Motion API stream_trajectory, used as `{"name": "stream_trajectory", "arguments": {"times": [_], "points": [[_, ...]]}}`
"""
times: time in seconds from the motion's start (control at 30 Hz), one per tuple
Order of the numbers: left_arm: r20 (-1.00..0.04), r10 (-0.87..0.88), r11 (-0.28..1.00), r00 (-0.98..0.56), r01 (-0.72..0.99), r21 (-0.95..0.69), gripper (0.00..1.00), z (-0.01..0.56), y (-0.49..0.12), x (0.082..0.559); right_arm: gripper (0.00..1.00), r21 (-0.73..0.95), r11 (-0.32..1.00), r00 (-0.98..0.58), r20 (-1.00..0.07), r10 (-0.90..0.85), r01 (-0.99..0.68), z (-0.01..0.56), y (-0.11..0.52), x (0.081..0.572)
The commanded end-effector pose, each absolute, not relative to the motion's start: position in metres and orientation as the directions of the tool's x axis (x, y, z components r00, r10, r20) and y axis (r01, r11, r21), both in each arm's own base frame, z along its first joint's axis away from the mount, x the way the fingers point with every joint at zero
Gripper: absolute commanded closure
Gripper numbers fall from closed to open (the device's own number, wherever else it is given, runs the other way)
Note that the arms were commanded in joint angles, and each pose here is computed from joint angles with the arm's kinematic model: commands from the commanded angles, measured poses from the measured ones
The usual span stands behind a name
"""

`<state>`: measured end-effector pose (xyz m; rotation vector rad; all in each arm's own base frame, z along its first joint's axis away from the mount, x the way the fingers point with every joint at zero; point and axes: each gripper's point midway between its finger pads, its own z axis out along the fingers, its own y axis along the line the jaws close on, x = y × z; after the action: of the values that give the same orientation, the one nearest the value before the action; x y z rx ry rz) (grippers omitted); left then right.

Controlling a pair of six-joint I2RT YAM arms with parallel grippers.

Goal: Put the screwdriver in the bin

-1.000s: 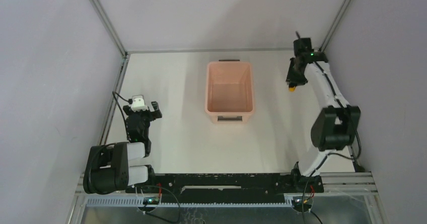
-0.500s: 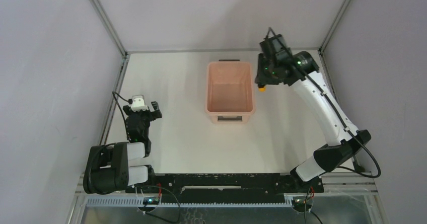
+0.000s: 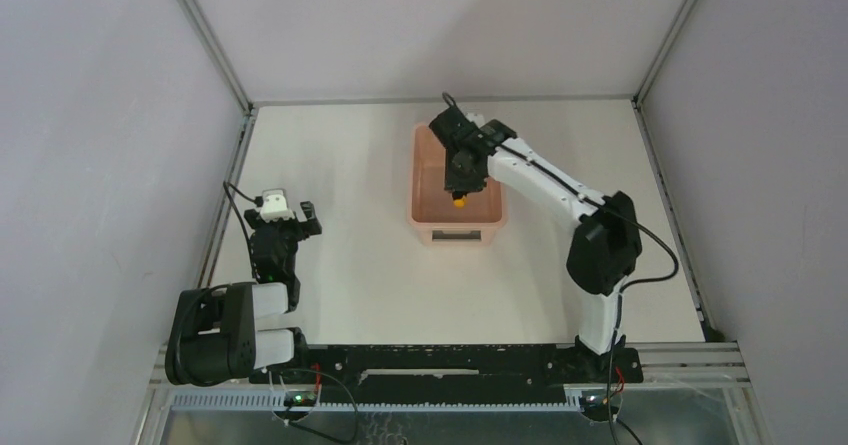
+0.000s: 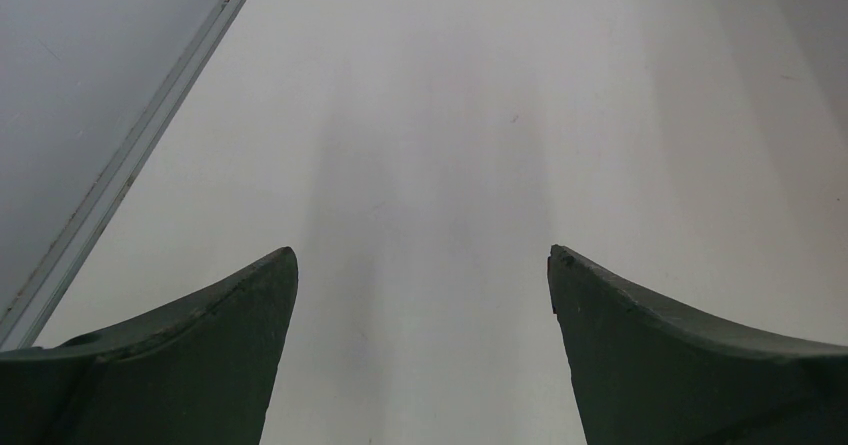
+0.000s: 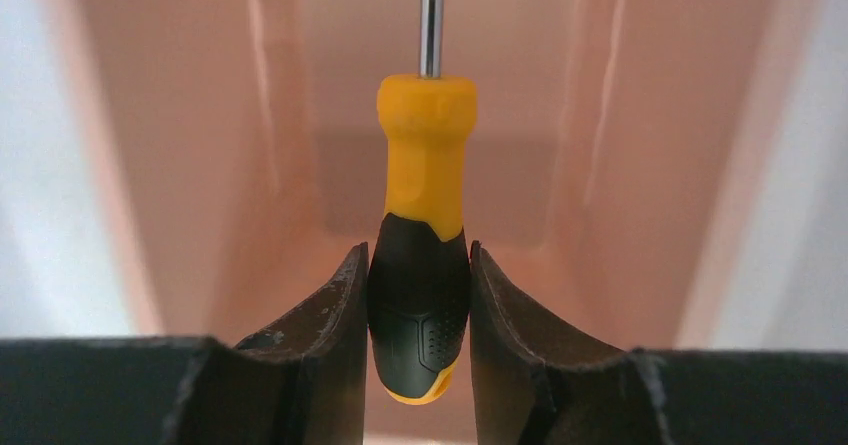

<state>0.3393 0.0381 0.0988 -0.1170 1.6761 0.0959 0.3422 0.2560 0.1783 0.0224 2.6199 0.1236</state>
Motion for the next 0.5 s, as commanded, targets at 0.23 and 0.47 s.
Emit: {"name": "stream_trajectory", "arguments": {"times": [0.23,0.47], "points": [[-1.000,-0.007,0.991,0.006,-0.133,-0.008,0.00,0.137,0.039,0.354,0.67,0.119,0.993,-0.886,-0.461,0.049,-0.007,0.066,0.285,0.361],[-1.000,-0.007,0.991,0.006,-0.133,-0.008,0.00,0.137,0.039,0.354,0.49,0.121,0.993,-0.894,-0.447,0.042,-0.014,0.056,0.288,0.361]]}}
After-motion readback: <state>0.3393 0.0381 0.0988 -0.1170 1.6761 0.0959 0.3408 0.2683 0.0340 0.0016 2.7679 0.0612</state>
